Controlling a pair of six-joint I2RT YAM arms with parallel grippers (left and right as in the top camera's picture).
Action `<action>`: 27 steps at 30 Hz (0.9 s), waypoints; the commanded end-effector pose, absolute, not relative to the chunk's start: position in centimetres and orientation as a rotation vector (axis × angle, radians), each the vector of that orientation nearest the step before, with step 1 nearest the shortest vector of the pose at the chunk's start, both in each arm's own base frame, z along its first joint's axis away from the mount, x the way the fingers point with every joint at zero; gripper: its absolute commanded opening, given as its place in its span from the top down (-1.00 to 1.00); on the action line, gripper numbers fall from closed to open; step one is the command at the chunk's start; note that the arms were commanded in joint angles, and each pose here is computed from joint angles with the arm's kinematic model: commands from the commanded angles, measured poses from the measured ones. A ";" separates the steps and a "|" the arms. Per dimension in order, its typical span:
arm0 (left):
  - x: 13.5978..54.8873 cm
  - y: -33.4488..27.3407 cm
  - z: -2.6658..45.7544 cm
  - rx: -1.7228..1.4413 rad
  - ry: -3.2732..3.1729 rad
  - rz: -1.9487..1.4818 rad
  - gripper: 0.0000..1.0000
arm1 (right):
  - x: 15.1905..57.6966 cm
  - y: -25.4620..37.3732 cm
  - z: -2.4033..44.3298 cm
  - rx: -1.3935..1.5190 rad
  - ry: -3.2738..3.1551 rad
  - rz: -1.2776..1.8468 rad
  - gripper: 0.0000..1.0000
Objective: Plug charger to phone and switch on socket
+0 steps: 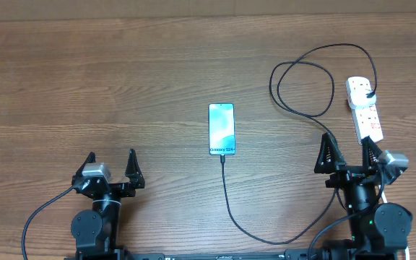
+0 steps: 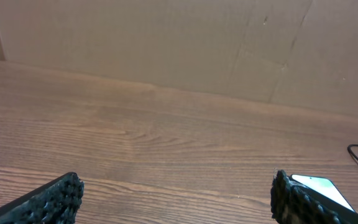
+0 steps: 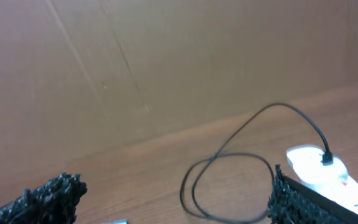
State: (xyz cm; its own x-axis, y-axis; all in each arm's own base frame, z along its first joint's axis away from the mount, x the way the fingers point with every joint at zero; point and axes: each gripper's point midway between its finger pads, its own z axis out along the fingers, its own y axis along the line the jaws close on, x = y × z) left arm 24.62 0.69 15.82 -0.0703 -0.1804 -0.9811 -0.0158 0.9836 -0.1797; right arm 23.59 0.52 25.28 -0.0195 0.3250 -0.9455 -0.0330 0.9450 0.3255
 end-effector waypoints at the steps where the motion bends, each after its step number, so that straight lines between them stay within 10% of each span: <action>1: 24.6 0.6 15.7 -0.133 1.637 -0.118 -0.99 | 23.7 0.3 25.0 0.227 1.492 0.283 -1.00; 27: 24.6 0.6 15.7 -0.133 1.638 -0.118 -0.99 | 24.4 -0.4 21.2 0.232 1.409 0.264 -1.00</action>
State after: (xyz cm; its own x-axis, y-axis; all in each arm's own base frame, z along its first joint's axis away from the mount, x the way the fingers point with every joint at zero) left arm 24.62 0.69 15.81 -0.0706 -0.1804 -0.9810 -0.0162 0.9836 -0.1797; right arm 24.33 0.12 21.71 0.1357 0.3200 -0.9376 -0.0687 0.9471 0.3133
